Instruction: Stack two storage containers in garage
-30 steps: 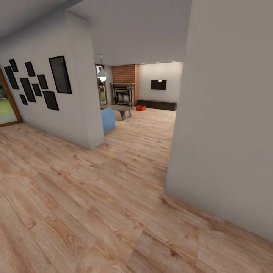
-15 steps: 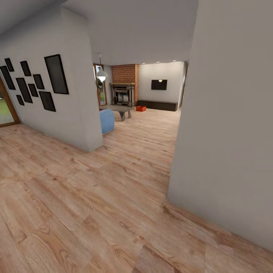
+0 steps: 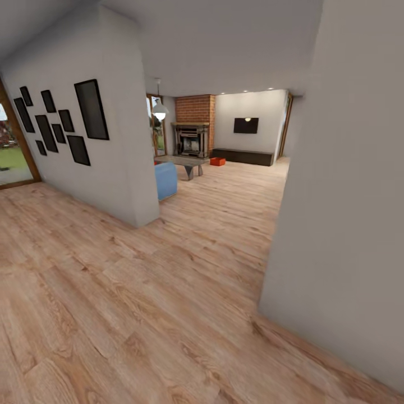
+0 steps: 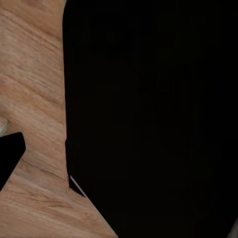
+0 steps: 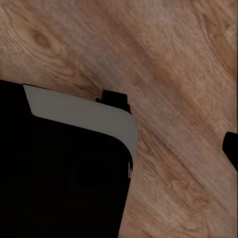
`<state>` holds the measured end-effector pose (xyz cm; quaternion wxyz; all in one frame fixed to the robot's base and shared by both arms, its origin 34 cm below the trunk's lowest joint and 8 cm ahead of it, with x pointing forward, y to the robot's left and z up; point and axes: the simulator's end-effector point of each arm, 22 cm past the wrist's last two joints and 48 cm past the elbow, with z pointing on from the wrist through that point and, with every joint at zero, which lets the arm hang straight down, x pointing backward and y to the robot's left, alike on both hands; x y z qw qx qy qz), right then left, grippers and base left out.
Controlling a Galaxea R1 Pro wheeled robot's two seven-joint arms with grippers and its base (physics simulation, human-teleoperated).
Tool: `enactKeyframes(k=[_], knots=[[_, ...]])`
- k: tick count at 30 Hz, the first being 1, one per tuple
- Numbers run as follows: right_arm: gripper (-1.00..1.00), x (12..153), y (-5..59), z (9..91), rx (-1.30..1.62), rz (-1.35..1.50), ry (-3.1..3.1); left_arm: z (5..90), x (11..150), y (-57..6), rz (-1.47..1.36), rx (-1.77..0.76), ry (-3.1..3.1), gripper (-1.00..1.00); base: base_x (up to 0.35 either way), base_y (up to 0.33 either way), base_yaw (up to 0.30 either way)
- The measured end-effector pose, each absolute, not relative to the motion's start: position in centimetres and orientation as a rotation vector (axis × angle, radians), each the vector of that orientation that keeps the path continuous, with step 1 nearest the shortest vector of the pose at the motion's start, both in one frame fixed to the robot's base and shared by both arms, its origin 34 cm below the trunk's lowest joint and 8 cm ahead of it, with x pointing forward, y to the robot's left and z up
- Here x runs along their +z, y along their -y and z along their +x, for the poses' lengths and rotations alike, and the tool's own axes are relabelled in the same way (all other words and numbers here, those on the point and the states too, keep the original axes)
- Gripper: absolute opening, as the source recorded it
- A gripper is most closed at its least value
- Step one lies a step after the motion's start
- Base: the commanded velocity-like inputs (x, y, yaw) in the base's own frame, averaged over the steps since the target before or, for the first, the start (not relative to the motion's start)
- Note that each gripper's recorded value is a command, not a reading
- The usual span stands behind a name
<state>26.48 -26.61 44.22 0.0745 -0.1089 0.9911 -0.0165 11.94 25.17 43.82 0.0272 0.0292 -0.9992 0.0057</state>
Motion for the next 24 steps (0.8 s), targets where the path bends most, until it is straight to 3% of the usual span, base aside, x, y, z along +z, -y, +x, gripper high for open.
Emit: enactKeyframes(k=[15, 24], knots=[[1.00, 44.22, 26.62, 26.49, -0.049, -0.325, -2.974, 11.95, 43.82, -25.17, 0.089, 0.018, 3.086, 1.00, 0.322, 0.000, 0.264], [1.00, 44.22, 26.62, 26.49, -0.049, -0.324, -2.974, 11.96, 43.82, -25.17, 0.089, 0.018, 3.086, 1.00, 0.322, 0.000, 0.043]])
